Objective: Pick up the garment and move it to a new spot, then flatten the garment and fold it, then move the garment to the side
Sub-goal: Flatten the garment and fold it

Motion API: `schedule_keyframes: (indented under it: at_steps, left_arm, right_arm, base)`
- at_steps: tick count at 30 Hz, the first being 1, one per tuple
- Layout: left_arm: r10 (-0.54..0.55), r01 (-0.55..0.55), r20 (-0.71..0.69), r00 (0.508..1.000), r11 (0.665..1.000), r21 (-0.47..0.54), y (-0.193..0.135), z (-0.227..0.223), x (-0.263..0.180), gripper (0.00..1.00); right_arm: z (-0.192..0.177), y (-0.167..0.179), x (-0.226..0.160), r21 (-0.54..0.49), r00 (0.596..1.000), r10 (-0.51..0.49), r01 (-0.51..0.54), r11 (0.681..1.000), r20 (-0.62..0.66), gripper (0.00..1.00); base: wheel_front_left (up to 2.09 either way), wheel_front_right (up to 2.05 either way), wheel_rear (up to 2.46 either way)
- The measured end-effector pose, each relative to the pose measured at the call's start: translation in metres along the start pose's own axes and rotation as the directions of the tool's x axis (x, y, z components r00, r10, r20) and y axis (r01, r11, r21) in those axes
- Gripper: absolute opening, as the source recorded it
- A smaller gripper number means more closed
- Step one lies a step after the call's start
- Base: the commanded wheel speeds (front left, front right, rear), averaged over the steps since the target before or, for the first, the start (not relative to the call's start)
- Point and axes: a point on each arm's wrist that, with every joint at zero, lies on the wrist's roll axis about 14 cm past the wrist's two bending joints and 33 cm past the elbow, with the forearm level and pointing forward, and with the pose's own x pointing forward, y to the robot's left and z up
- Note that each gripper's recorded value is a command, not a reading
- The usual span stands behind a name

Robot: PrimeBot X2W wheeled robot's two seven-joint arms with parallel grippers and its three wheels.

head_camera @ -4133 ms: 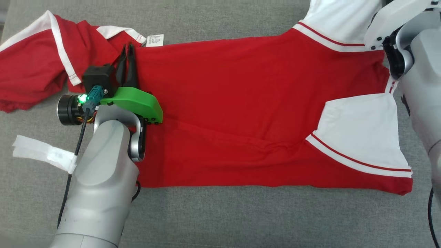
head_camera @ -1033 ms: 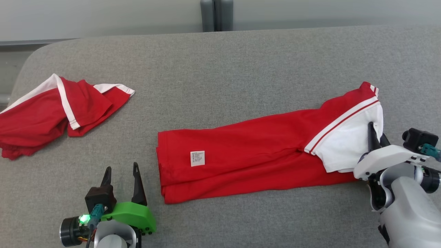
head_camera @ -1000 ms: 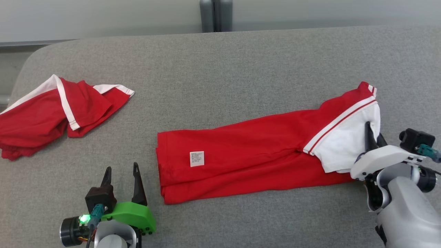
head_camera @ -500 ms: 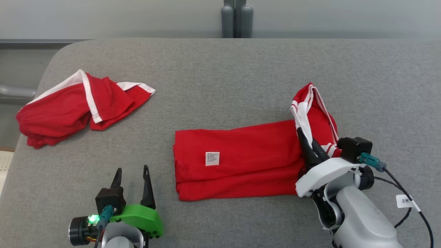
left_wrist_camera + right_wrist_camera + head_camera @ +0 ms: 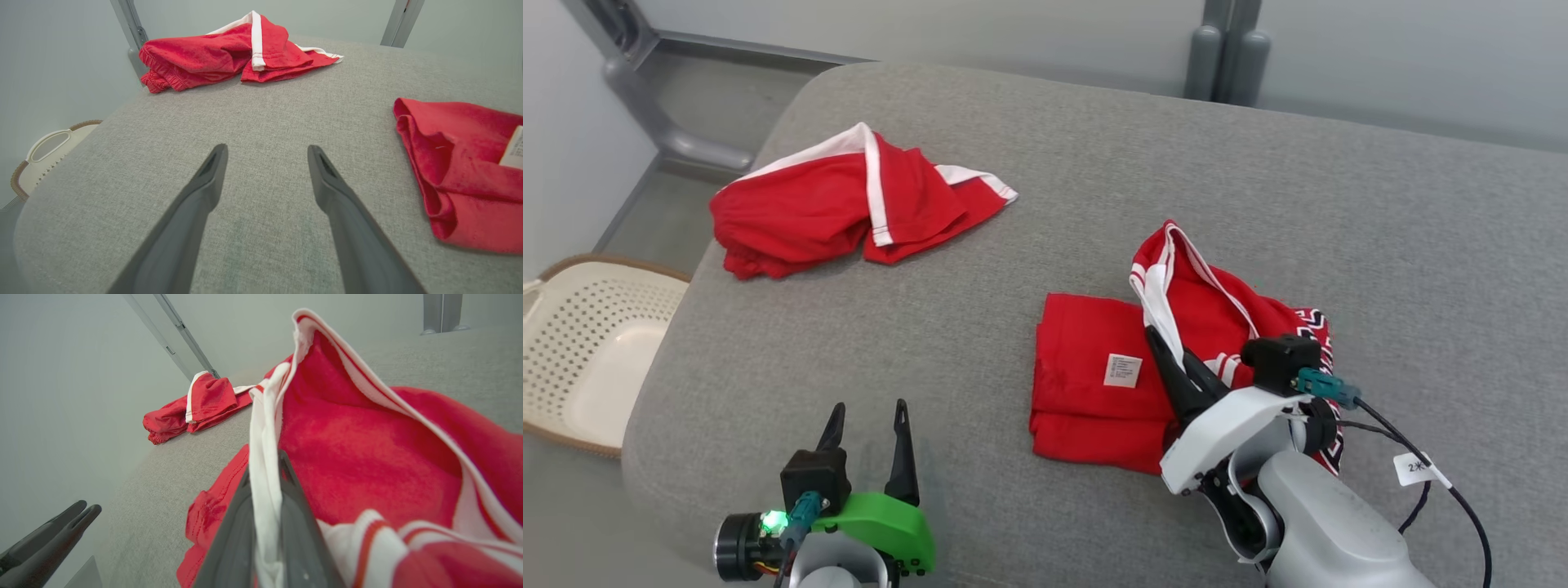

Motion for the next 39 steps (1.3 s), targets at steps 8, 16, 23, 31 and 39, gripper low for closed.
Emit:
schedule_keyframes:
  at_steps: [8,16,23,31,39]
  left_arm:
    - [0.082,-0.082,-0.007,0.997,0.996,-0.022,0.023,-0.002,-0.014,1.00]
    - [0.108,-0.108,-0.011,0.994,0.994,-0.020,0.029,-0.003,-0.014,1.00]
    - [0.045,-0.045,0.001,0.999,0.999,-0.006,0.010,0.001,0.000,1.00]
    - [-0.052,0.052,0.027,0.998,0.999,0.014,-0.022,0.011,0.021,1.00]
    - [-0.109,0.108,0.035,0.993,0.994,0.025,-0.043,0.015,0.034,1.00]
  right_arm:
    - [-0.022,0.030,0.025,-0.010,0.992,0.099,-0.101,0.995,-0.082,0.00]
    - [0.015,0.026,0.040,-0.023,0.995,0.096,-0.095,0.995,0.034,1.00]
    - [0.057,-0.037,0.011,-0.071,0.980,-0.090,0.103,0.992,0.176,1.00]
    - [0.079,-0.106,-0.050,-0.111,0.917,-0.308,0.344,0.932,0.255,1.00]
    - [0.076,-0.147,-0.109,-0.114,0.844,-0.465,0.507,0.855,0.266,1.00]
  base:
    - [0.00,0.00,0.00]
    - [0.00,0.00,0.00]
    - [0.00,0.00,0.00]
    - [0.00,0.00,0.00]
    - [0.00,0.00,0.00]
